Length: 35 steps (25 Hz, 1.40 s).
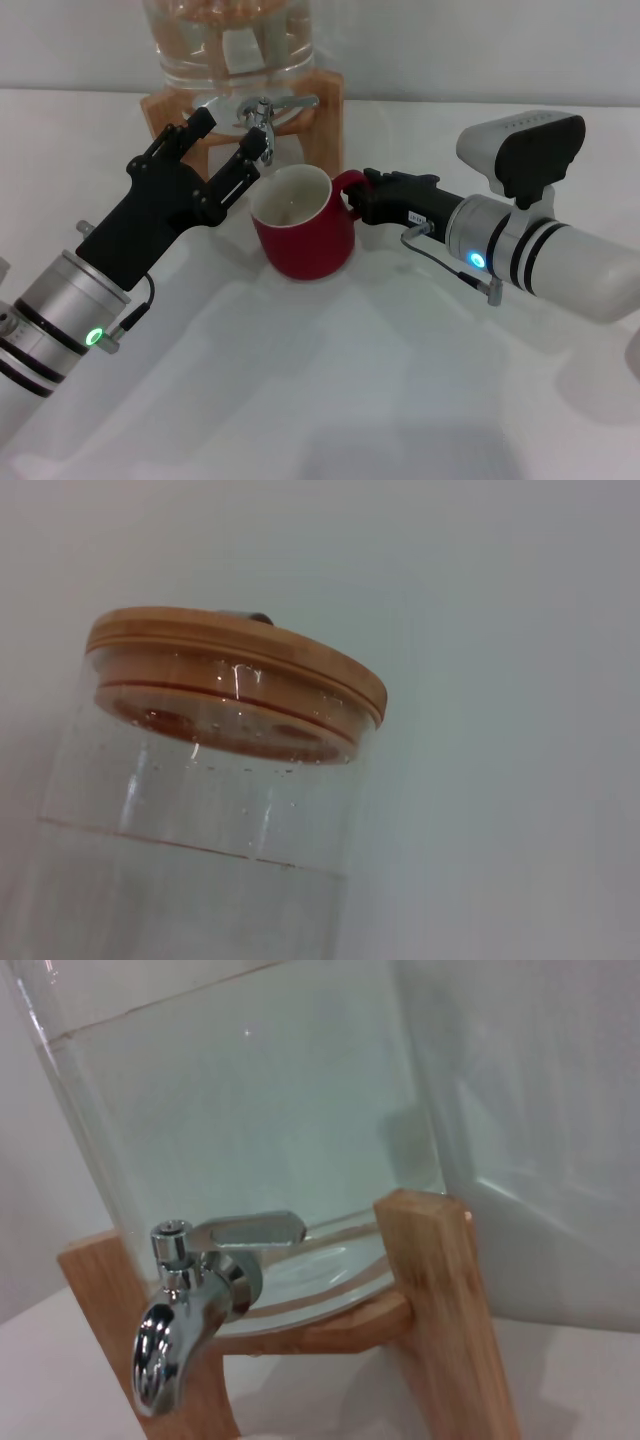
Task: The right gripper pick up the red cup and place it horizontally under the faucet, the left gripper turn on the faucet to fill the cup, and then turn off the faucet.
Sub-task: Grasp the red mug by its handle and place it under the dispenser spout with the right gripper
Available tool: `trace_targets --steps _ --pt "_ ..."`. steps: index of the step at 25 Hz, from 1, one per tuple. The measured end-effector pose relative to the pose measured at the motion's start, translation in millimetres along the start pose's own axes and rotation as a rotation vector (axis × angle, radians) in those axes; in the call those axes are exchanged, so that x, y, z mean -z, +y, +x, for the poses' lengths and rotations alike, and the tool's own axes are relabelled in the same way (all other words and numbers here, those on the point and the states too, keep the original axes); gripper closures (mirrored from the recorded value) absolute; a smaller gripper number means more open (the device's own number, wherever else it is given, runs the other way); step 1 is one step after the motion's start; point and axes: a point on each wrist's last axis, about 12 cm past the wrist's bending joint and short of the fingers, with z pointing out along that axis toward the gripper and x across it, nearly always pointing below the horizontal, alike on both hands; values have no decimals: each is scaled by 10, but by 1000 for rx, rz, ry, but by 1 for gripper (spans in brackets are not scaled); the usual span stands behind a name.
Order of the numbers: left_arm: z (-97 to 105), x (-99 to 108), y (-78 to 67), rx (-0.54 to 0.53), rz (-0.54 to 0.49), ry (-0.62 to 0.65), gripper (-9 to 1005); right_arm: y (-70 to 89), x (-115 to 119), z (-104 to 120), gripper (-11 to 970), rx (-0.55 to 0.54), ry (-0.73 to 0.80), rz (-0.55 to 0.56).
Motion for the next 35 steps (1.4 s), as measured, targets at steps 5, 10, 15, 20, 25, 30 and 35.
trace_targets --steps 5,10,15,20,25,30,35 --pt "1 -1 2 0 -1 1 240 -13 9 12 687 -2 1 4" --pt "-1 -5 6 -1 -3 1 239 -2 11 20 634 8 2 -4" --pt "1 -1 8 0 -5 2 239 38 6 29 568 23 6 -22" --pt "4 13 14 1 -11 3 239 46 -1 13 343 17 1 -23" --pt "4 14 13 1 -10 2 240 31 -28 -39 220 -21 -10 -5" --pt "6 19 13 1 -11 3 240 3 -30 -51 222 -46 -16 11" --pt "8 23 13 2 -12 3 239 -2 -29 -51 225 -52 -16 14"
